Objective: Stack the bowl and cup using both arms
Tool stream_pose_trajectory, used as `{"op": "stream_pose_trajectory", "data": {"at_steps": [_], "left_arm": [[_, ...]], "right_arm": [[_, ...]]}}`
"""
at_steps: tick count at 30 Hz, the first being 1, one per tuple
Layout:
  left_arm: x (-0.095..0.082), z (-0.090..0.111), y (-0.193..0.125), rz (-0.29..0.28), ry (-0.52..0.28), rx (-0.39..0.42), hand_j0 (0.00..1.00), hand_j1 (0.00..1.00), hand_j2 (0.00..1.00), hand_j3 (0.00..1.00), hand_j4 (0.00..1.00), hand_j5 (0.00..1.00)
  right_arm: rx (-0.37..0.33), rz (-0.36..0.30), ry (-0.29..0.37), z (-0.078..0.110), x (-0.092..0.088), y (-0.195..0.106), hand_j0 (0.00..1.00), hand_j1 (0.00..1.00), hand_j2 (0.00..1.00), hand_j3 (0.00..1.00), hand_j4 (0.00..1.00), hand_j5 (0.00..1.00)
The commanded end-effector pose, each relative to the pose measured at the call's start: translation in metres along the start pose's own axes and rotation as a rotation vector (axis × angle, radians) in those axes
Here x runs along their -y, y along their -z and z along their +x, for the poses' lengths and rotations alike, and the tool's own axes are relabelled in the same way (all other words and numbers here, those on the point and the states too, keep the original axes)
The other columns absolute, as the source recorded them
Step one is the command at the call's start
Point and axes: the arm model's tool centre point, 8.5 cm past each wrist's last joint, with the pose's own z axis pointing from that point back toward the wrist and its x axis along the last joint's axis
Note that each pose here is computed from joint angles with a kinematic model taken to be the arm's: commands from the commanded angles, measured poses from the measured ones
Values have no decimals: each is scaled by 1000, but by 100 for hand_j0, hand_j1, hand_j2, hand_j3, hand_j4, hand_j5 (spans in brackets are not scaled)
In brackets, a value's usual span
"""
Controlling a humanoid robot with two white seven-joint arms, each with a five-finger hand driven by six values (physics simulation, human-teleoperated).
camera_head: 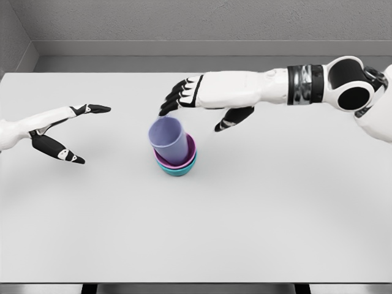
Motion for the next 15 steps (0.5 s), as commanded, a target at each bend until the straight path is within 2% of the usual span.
{"op": "stream_pose_trajectory", "data": {"at_steps": [1,2,9,11,15], "left_arm": [[-1,0,-1,5,-4,0,100,100,100,100,100,100],[-1,0,-1,3,-4,-2,100,100,100,100,100,100],[-1,-1,-4,0,-4,-8,100,100,100,100,100,100],[-1,-1,-4,0,-4,-8,100,100,100,100,100,100],[-1,-1,-4,1,-4,-10,100,100,100,100,100,100]], "right_arm": [[-36,-22,3,-5,5,-15,100,100,100,100,100,100],[-46,-21,4,-7,4,-20,100,100,100,100,100,100],[-199,35,82,-23,-37,-85,100,100,100,100,100,100],[-222,44,100,-24,-45,-96,100,100,100,100,100,100],[-271,41,115,-27,-51,-115,100,100,100,100,100,100]]}}
